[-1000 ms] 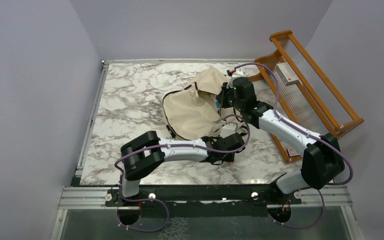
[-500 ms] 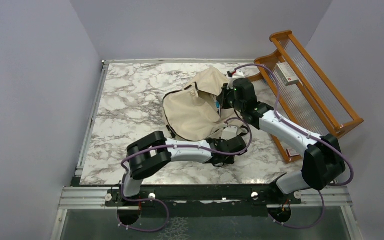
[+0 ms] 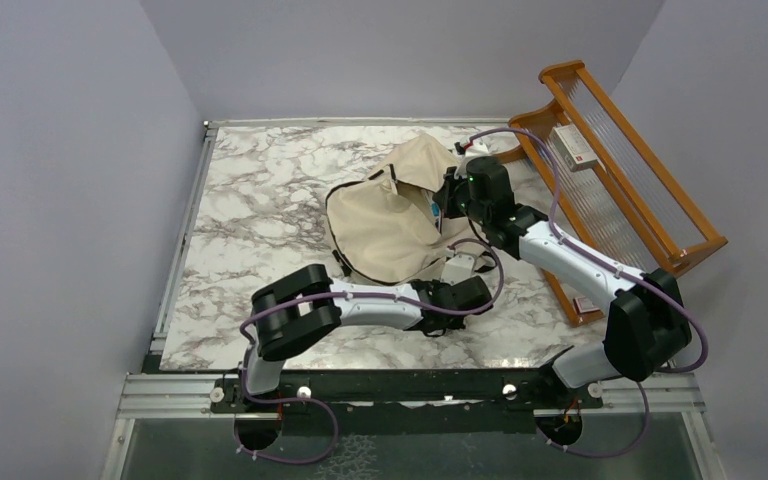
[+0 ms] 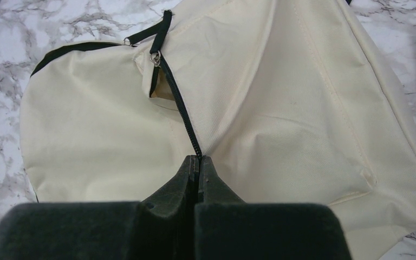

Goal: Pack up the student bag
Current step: Pick up the stationery from the center of the board, then place the stationery in the student bag.

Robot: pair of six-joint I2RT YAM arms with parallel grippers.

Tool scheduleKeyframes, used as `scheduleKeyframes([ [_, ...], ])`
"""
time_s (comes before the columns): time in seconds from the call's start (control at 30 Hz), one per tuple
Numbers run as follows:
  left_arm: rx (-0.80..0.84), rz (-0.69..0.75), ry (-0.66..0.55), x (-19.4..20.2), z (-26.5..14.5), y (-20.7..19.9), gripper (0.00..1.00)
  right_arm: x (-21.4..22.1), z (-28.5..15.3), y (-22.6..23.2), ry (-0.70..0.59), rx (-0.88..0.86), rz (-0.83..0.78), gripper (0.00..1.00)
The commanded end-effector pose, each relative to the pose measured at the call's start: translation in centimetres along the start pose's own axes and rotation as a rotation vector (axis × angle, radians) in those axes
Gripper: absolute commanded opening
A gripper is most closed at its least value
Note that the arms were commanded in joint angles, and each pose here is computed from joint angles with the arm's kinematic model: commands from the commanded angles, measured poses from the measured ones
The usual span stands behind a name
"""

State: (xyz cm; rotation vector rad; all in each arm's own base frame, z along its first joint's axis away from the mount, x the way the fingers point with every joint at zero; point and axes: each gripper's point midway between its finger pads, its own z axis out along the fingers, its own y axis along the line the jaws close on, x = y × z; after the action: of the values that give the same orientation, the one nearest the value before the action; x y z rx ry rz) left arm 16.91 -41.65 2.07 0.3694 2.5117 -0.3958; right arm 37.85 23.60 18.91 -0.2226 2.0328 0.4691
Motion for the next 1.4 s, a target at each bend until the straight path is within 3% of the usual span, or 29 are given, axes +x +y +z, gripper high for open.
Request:
scheduleKeyframes([
  [0.0, -0.262, 0.213, 0.182, 6.7, 0.2, 9.0, 0.15, -0.7, -0.9, 0.5, -0.018, -0.013, 0.002, 0.01],
  [0.3, -0.261, 0.3, 0.138, 5.0, -1.4, 9.6, 0.0, -0.7, -0.9, 0.6, -0.013, -0.014, 0.001, 0.01],
  [0.57, 0.096, 0.275, -0.103, -1.4, -8.7, 4.6, 0.0, -1.4, -1.2, 0.6, -0.035, -0.011, 0.005, 0.01],
  [0.8, 0.292, 0.204, -0.257, -4.2, -13.5, 3.8, 0.0, -1.3, -1.0, 0.8, -0.032, -0.019, 0.007, 0.01],
  [1.1, 0.322, -0.073, -0.309, -11.3, -12.8, 7.1, 0.0, -1.3, -0.9, 0.9, -0.029, -0.025, 0.018, 0.01],
  [1.37, 0.333, -0.235, -0.302, -16.2, -9.6, 8.1, 0.0, -1.2, -1.2, 1.0, -0.029, -0.028, 0.027, 0.01],
])
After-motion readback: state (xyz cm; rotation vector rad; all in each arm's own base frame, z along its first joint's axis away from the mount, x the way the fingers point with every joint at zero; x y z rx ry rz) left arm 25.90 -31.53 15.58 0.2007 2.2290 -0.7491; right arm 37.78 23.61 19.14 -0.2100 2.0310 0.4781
